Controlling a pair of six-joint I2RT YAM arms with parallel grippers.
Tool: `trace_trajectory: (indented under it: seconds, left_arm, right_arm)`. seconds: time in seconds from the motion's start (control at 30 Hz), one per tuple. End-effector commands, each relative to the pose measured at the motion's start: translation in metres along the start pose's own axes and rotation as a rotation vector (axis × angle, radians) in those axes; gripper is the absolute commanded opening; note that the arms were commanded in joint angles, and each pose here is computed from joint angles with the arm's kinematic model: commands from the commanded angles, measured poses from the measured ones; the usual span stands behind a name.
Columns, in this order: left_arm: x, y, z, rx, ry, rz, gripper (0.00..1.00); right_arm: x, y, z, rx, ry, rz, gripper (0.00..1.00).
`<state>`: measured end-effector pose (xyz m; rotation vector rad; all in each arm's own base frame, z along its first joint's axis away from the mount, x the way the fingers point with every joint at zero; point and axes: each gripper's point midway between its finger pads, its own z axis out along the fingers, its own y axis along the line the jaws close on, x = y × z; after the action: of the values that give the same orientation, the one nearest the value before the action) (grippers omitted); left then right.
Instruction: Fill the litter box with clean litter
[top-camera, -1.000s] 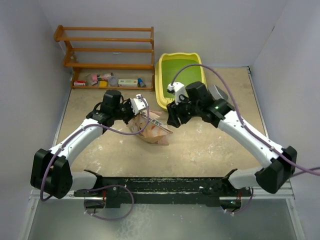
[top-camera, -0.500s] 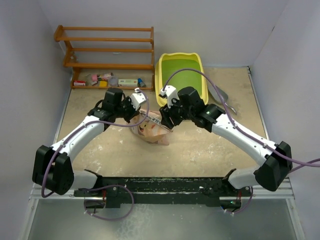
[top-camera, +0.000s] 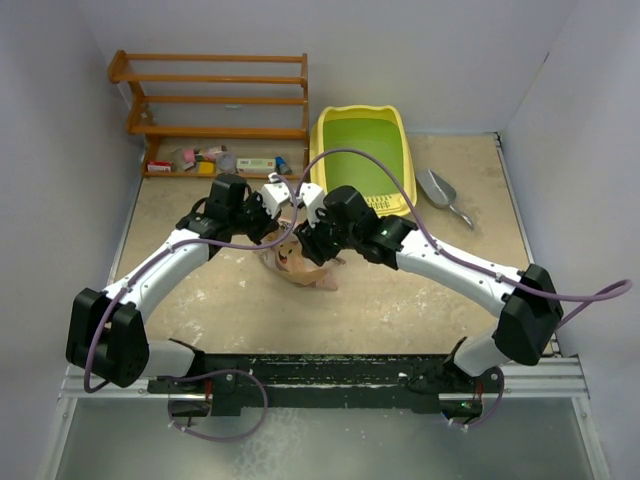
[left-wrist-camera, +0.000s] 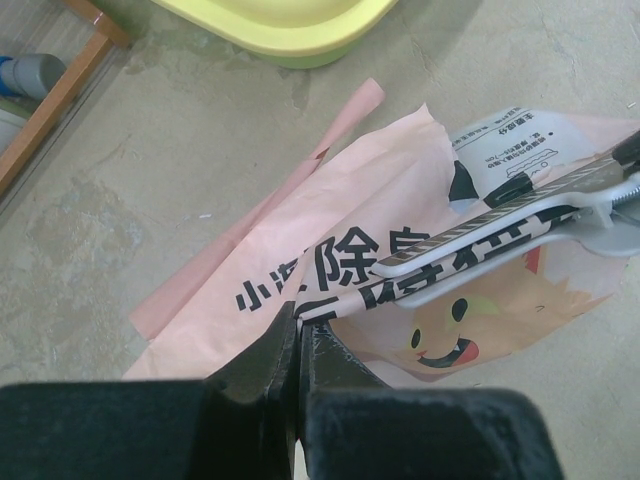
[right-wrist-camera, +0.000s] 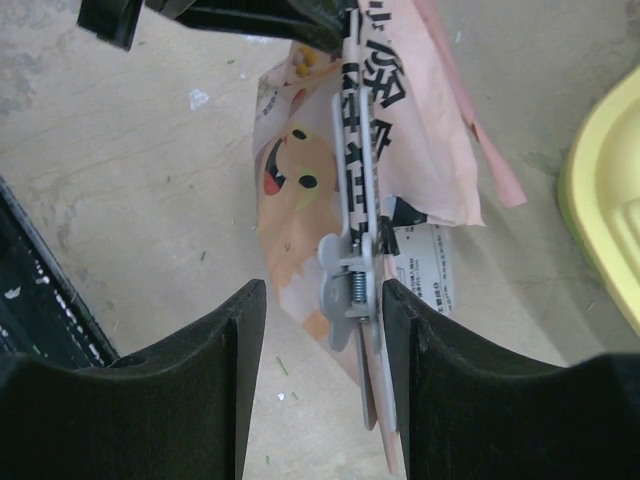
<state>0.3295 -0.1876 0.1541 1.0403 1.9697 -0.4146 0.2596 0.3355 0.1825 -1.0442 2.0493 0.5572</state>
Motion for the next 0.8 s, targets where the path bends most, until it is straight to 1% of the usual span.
trace_trajectory:
  seconds: [0.0,0.13,0.33,0.43,0.5,0.6,0.7,0.77]
  left_arm:
    - [-0.051,0.008,-0.015,-0.035,-0.151,0.033,0.0]
    - [-0.053,0.006,-0.014,-0.029,-0.156,0.036,0.0]
    - [-0.052,0.007,-0.014,-0.037,-0.153,0.035,0.0]
    - [-0.053,0.006,-0.014,-0.03,-0.157,0.033,0.0]
    - [-0.053,0.004,-0.013,-0.021,-0.159,0.032,0.0]
    - [-0.053,0.004,-0.011,-0.015,-0.157,0.026,0.0]
    - [-0.053,0.003,-0.01,-0.009,-0.157,0.021,0.0]
    - [-0.053,0.002,-0.01,-0.006,-0.159,0.017,0.0]
  right_arm:
    - [-0.03,-0.008,-0.01,0.065,-0.117,0.02,0.51]
    - [-0.026,-0.017,-0.013,0.115,-0.131,0.028,0.46]
    - [-0.016,-0.02,-0.014,0.136,-0.119,0.031,0.4]
    - [-0.013,-0.026,-0.018,0.175,-0.139,0.048,0.33]
    - [-0.015,-0.031,-0.026,0.21,-0.179,0.066,0.23]
    - [-0.019,-0.035,-0.038,0.238,-0.256,0.096,0.11]
    - [-0.01,-0.033,-0.045,0.235,-0.298,0.132,0.0]
    - [-0.007,-0.029,-0.049,0.209,-0.31,0.15,0.0]
